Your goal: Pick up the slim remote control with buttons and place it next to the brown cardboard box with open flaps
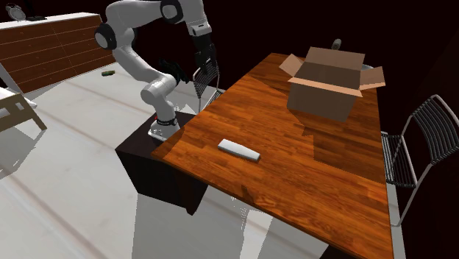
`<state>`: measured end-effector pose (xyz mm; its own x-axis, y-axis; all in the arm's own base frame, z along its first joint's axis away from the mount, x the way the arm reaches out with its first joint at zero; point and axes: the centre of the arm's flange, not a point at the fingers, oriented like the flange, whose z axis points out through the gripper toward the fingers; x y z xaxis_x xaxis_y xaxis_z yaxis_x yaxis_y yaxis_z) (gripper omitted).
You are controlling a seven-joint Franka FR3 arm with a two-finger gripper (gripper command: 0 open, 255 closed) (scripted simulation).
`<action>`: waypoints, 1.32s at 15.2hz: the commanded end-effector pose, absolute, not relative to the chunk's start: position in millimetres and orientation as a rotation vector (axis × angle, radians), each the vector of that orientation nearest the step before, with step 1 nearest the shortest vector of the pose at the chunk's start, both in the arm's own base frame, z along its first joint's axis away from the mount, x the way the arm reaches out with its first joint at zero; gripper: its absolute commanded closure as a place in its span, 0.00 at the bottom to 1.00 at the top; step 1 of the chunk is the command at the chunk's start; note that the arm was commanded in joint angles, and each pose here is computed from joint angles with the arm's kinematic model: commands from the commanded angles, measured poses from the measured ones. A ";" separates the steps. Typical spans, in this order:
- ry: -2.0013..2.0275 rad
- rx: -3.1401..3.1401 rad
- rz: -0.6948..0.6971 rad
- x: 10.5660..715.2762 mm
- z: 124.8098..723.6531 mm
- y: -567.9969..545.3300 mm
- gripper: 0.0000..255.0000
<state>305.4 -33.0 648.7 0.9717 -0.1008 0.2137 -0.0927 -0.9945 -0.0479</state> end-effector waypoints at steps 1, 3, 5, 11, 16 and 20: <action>0.151 -3.082 -0.337 305.4 648.7 -33.0 0.00; 0.162 -3.087 -0.313 324.0 630.9 -42.4 0.00; 0.173 -3.092 -0.289 342.3 612.7 -51.9 0.00; 0.206 -3.105 -0.217 394.8 556.7 -81.3 0.00; 0.234 -3.115 -0.156 436.0 508.3 -106.9 0.00; 0.256 -3.121 -0.107 467.3 468.5 -128.0 0.00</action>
<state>459.7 -122.9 478.0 0.9843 -0.1595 0.0749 -0.1588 -0.9872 -0.0160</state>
